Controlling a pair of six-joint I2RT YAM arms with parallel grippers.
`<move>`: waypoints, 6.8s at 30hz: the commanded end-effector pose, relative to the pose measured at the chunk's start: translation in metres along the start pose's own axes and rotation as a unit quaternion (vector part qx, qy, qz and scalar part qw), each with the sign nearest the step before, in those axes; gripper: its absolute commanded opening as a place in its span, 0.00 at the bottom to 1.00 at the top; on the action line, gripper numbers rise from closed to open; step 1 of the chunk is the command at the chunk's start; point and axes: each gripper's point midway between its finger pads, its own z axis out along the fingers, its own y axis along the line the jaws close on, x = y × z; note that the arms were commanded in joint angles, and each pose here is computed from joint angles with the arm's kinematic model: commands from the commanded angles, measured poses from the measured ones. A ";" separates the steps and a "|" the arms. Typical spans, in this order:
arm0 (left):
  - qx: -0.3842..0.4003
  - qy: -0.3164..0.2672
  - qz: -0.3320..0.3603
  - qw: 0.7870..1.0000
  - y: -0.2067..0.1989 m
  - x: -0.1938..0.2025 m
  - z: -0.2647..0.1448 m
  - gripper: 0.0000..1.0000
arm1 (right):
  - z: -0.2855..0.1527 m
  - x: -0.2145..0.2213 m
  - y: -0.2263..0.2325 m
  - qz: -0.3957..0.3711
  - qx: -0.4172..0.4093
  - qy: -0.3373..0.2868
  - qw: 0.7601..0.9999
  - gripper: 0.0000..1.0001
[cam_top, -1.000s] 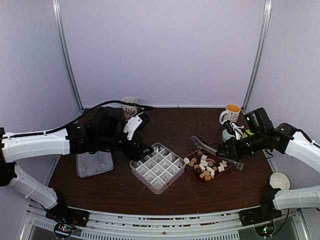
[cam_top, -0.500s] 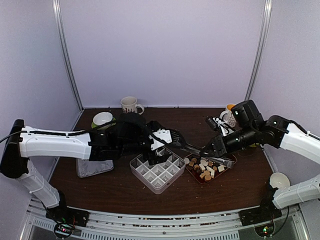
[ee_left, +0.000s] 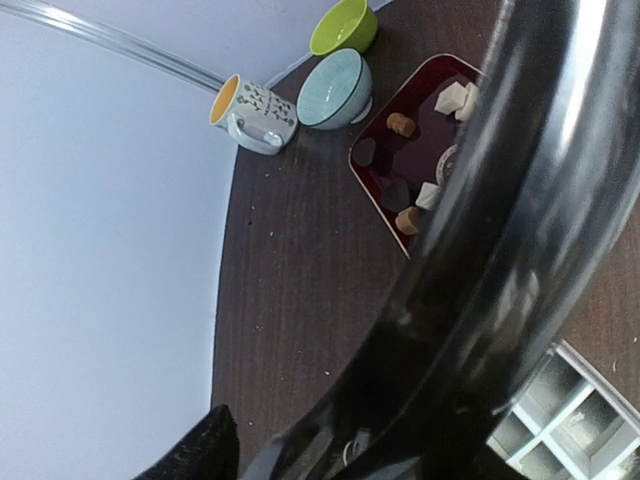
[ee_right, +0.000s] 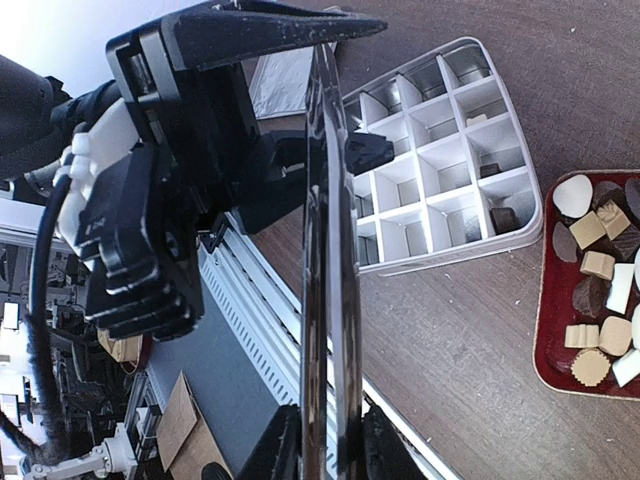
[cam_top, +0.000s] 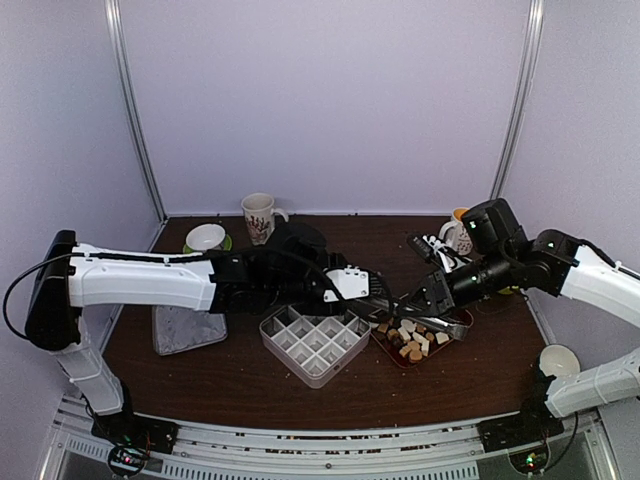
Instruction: Pack the chocolate
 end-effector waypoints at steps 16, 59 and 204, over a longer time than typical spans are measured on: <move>0.005 0.035 0.047 0.998 -0.001 -0.002 0.001 0.28 | -0.002 0.015 -0.003 -0.059 0.035 0.059 0.996 0.49; -0.070 0.036 -0.054 0.995 0.018 0.002 -0.064 0.98 | -0.026 0.044 -0.090 -0.006 0.249 0.080 0.965 0.19; -0.443 0.182 -0.493 0.726 0.108 0.401 -0.234 0.98 | 0.082 -0.030 -0.060 -0.110 0.277 0.020 0.954 0.34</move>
